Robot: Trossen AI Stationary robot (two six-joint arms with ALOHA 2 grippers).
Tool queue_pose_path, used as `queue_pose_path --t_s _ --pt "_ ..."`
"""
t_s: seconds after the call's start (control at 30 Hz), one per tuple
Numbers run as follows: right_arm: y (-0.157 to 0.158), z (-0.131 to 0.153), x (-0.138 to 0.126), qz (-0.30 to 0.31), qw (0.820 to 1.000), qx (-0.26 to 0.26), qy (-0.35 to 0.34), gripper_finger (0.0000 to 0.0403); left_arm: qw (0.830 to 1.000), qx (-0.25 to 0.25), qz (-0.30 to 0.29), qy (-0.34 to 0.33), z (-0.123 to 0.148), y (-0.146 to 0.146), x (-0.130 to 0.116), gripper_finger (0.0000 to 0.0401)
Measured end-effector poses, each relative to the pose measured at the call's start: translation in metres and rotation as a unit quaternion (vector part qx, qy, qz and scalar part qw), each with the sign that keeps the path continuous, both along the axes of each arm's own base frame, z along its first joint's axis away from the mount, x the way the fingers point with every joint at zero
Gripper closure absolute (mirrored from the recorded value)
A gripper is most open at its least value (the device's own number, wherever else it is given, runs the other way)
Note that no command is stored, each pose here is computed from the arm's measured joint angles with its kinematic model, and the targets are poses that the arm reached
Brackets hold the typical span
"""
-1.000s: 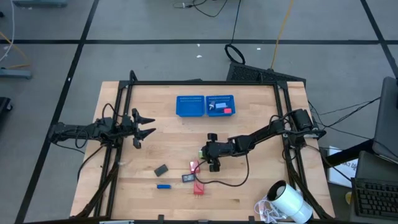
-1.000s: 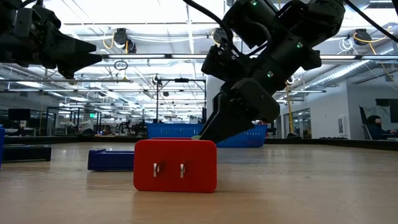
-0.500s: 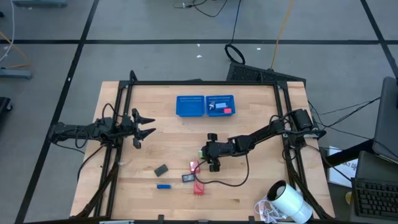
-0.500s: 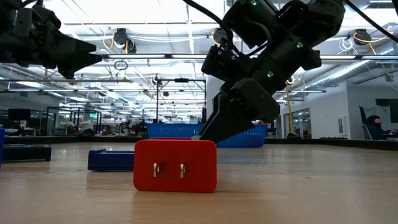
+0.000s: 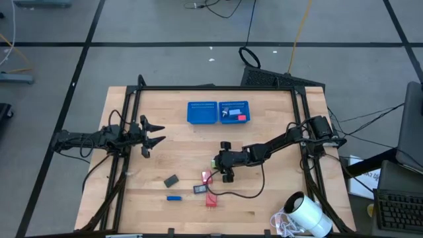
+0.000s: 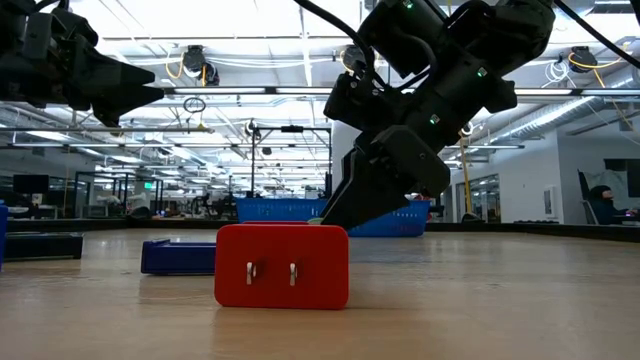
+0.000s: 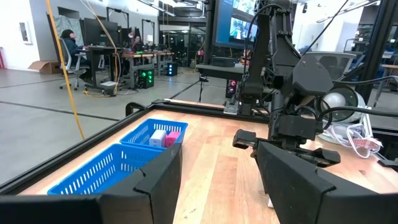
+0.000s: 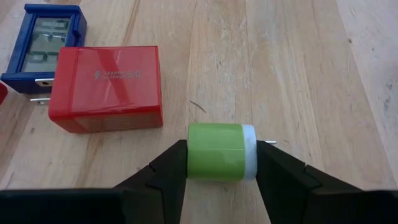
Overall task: Pick & Place Office items
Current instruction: Put the green charger adapter into the right blue bin
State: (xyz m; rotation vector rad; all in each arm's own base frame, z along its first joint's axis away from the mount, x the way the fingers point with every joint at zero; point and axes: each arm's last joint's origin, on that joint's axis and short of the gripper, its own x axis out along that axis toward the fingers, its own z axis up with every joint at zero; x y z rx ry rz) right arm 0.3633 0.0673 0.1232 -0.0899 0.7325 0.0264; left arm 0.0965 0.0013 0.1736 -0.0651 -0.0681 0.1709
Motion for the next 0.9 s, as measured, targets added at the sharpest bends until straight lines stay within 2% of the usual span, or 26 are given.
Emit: queue_pose_path --t_s 0.9 --pt "0.0001 0.0002 0.0000 0.000 1.000 0.000 0.000 0.0246 1.000 0.000 0.000 0.000 0.0000 0.0000 0.0000 0.0187"
